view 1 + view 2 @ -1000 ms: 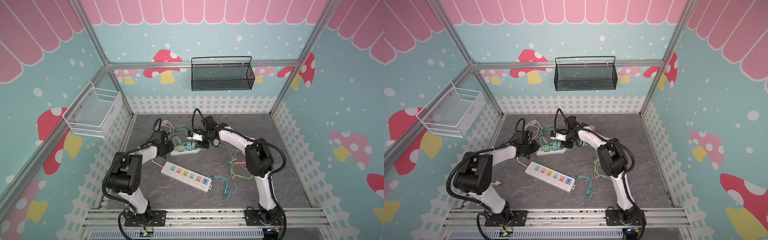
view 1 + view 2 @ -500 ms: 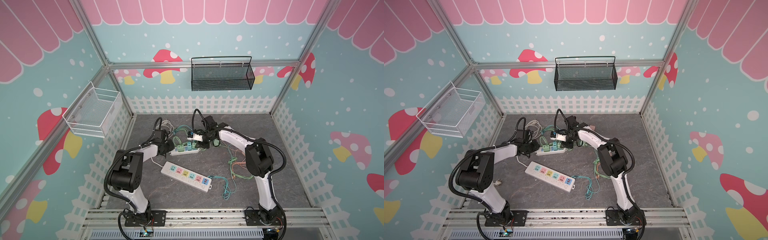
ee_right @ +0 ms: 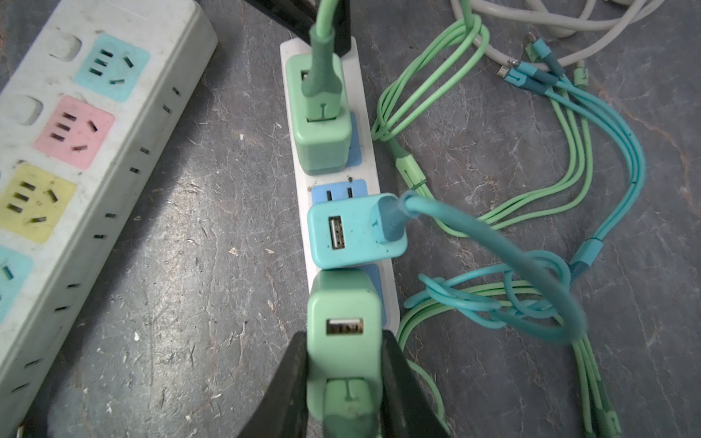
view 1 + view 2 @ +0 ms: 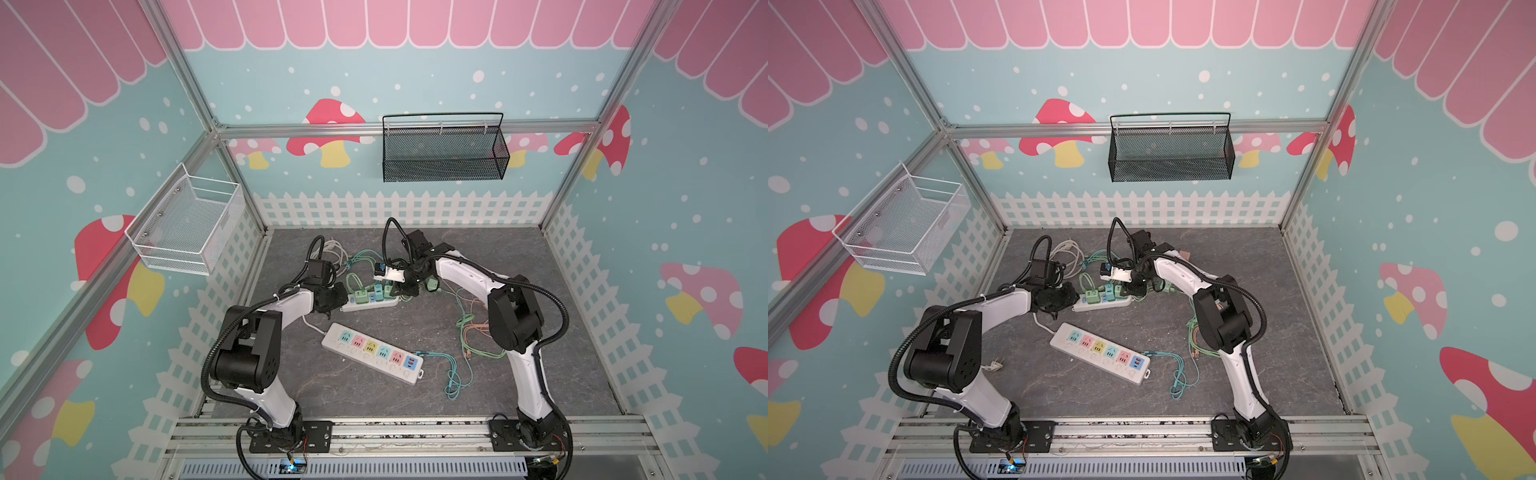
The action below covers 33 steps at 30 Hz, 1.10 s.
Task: Insert the plug
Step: 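Press the green charger into the socket beside the teal charger with right gripper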
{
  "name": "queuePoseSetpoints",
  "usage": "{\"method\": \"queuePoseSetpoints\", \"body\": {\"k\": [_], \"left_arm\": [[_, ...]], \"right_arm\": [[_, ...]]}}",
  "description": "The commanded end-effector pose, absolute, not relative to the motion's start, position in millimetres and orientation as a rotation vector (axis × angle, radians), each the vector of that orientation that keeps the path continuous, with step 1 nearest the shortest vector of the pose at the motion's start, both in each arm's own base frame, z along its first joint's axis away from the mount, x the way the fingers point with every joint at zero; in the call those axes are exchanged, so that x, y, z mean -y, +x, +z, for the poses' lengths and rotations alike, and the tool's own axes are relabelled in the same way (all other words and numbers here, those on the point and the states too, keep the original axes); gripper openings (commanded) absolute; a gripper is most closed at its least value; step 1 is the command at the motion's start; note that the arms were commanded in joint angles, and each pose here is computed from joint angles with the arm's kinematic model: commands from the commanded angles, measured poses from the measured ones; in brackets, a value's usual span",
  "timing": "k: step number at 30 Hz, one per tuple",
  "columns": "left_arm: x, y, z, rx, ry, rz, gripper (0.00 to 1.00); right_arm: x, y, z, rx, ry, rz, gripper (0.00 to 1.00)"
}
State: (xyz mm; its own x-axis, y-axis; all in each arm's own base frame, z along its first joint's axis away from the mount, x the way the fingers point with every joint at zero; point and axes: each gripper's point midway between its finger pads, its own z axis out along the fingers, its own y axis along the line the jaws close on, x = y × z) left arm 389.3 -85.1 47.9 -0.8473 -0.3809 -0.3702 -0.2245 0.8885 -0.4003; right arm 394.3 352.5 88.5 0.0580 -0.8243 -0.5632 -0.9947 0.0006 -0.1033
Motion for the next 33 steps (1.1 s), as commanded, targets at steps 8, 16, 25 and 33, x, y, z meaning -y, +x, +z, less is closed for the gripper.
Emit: {"method": "queuePoseSetpoints", "body": {"k": [8,16,25,33], "left_arm": [[72.2,362.3,47.3,-2.678,-0.436,-0.382,0.33],[73.4,374.6,36.1,-2.695,-0.448,-0.391,0.31],[76.3,383.1,26.7,-2.703,-0.454,-0.408,0.27],[77.4,386.4,23.2,-2.703,-0.459,-0.423,0.26]], "right_arm": [[-332.2,375.4,17.9,-1.979,-2.023,0.430,0.00],[-337.3,354.8,14.5,-2.004,-2.041,0.464,0.00],[-341.7,335.1,35.7,-2.037,-1.974,0.508,0.00],[-341.2,328.4,42.0,-2.061,-1.952,0.481,0.00]]}}
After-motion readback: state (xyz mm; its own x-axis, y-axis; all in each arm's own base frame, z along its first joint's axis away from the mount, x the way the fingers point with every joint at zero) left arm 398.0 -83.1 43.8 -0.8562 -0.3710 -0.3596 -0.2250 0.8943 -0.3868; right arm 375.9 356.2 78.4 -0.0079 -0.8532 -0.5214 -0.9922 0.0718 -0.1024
